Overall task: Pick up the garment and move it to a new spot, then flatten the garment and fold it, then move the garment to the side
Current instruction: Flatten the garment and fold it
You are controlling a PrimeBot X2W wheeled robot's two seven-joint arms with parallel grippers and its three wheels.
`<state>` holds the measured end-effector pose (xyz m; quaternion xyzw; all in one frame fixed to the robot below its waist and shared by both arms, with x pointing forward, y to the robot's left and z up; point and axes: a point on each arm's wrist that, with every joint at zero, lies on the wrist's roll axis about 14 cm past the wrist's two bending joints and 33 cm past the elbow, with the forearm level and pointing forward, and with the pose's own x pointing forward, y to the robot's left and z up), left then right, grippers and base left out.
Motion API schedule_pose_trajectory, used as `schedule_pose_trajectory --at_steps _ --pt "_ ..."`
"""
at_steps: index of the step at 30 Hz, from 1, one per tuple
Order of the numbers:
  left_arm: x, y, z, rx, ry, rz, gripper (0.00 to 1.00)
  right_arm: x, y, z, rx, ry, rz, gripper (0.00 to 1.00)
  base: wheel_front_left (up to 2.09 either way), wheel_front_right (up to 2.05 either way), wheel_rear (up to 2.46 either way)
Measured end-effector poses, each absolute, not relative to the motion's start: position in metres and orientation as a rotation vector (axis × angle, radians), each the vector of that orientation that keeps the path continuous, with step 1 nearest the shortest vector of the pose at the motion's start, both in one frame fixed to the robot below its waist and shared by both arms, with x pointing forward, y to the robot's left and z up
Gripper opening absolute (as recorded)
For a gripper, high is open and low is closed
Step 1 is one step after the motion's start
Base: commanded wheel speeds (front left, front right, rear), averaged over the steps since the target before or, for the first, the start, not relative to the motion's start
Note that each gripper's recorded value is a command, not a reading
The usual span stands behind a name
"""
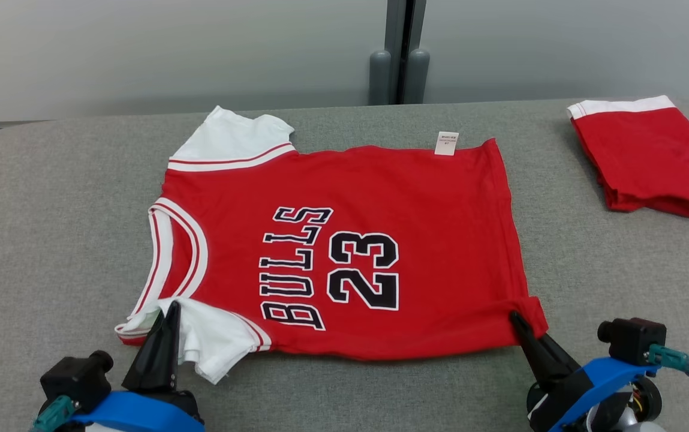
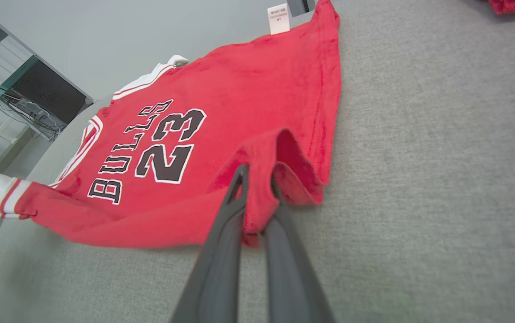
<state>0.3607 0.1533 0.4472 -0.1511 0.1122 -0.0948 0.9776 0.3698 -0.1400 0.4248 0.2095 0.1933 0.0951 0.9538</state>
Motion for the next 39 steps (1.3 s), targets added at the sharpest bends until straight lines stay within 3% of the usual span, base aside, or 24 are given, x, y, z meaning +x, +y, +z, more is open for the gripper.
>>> schedule_pose_trajectory --at_steps 14,15,16,17,18,29,39 --pt "0.425 0.151 0.443 -0.217 0.235 -0.273 0.0 0.416 -0.137 0.426 0.439 0.411 0.2 0.0 0.0 0.0 0.0" --pt "0.429 0.151 0.441 -0.213 0.24 -0.277 0.0 0.418 -0.136 0.425 0.436 0.413 0.2 0.05 0.0 0.0 0.0" --pt "0.432 0.151 0.438 -0.21 0.247 -0.278 0.0 0.42 -0.136 0.424 0.431 0.414 0.199 0.89 0.0 0.0 0.0" --pt "0.434 0.152 0.435 -0.209 0.255 -0.275 0.43 0.423 -0.136 0.424 0.429 0.408 0.199 1.0 0.0 0.0 0.0" --pt "0.437 0.152 0.433 -0.205 0.256 -0.275 1.0 0.426 -0.137 0.425 0.427 0.402 0.198 1.0 0.0 0.0 0.0" --pt "0.451 0.159 0.433 -0.196 0.205 -0.242 1.0 0.434 -0.145 0.433 0.299 0.324 0.208 1.0 0.0 0.0 0.0" --pt "0.408 0.186 0.402 -0.181 0.295 -0.148 1.0 0.412 -0.164 0.417 0.217 0.368 0.176 1.0 0.0 0.0 0.0"
